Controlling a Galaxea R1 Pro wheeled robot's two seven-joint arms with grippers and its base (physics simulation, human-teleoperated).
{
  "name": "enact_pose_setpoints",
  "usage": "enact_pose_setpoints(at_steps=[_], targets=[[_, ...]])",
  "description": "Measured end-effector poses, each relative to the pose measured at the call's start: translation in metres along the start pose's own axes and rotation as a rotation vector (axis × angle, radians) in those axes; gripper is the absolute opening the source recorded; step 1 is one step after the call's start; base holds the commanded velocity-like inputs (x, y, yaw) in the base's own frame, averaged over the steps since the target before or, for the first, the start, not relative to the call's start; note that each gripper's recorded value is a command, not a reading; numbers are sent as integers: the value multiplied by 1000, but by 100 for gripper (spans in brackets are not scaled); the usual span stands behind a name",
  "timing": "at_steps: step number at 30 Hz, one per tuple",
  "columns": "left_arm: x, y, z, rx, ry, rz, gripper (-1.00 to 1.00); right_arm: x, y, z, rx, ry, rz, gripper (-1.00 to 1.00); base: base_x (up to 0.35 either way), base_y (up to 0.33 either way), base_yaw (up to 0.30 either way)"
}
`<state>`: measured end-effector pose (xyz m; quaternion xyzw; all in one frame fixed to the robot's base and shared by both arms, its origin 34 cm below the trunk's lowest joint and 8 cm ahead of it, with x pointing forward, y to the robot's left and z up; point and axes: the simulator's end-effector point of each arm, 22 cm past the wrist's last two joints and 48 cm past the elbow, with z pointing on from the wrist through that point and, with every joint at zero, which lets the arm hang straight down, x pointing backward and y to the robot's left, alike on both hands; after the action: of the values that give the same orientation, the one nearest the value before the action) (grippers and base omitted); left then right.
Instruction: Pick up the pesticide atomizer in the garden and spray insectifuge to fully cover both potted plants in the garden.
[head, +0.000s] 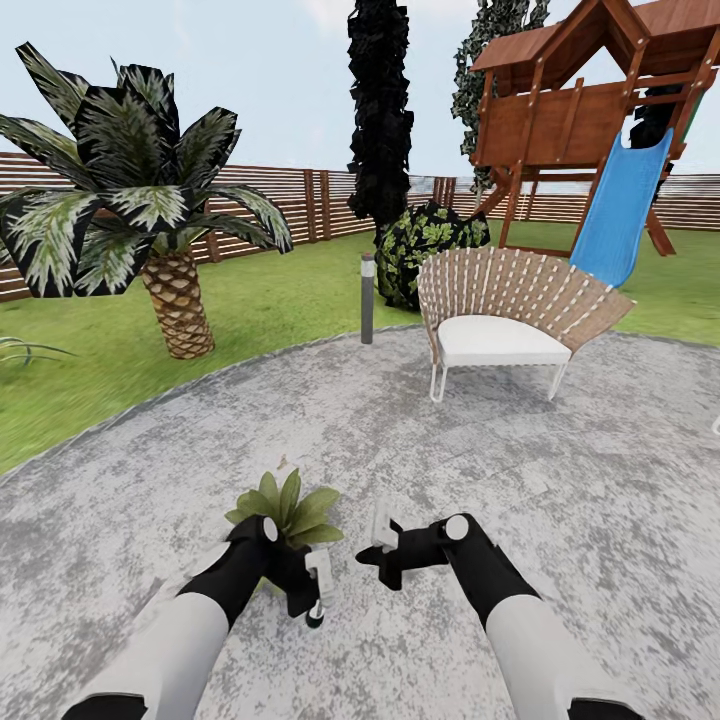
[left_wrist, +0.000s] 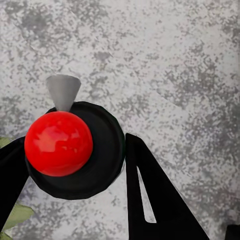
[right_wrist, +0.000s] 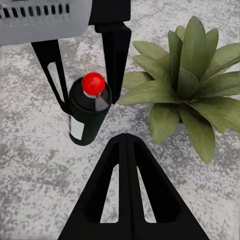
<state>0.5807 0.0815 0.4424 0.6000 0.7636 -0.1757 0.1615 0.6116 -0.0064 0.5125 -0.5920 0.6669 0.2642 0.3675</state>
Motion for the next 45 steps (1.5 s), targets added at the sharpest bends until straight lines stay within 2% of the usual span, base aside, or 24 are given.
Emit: enact_pose_setpoints(at_steps=[10, 15, 23, 30, 39, 42, 45], targets=[[-6, -5, 5, 10, -16, -4, -100, -4, -4, -2, 8, 1, -18, -100, 0, 0, 0], [-17, -9, 6, 24, -72, -28, -100, -4, -4, -2, 8, 1, -19, -100, 0, 0, 0], [-31, -11, 6, 31, -123, -47, -100, -4, -4, -2, 8, 1, -19, -100, 0, 0, 0], [-39, -7, 6, 14, -156, -65, -100, -7, -7, -4, 16, -2, -29, -100, 0, 0, 0], [-45, -6, 7, 2, -168, -67, -100, -7, -7, -4, 17, -2, -30, -100, 0, 0, 0], [-53, -6, 7, 2, -208, -93, -100, -7, -7, -4, 17, -2, -30, -100, 0, 0, 0], [-54, -4, 11, -13, -221, -114, -100, -7, -7, -4, 17, -2, -30, -100, 0, 0, 0]])
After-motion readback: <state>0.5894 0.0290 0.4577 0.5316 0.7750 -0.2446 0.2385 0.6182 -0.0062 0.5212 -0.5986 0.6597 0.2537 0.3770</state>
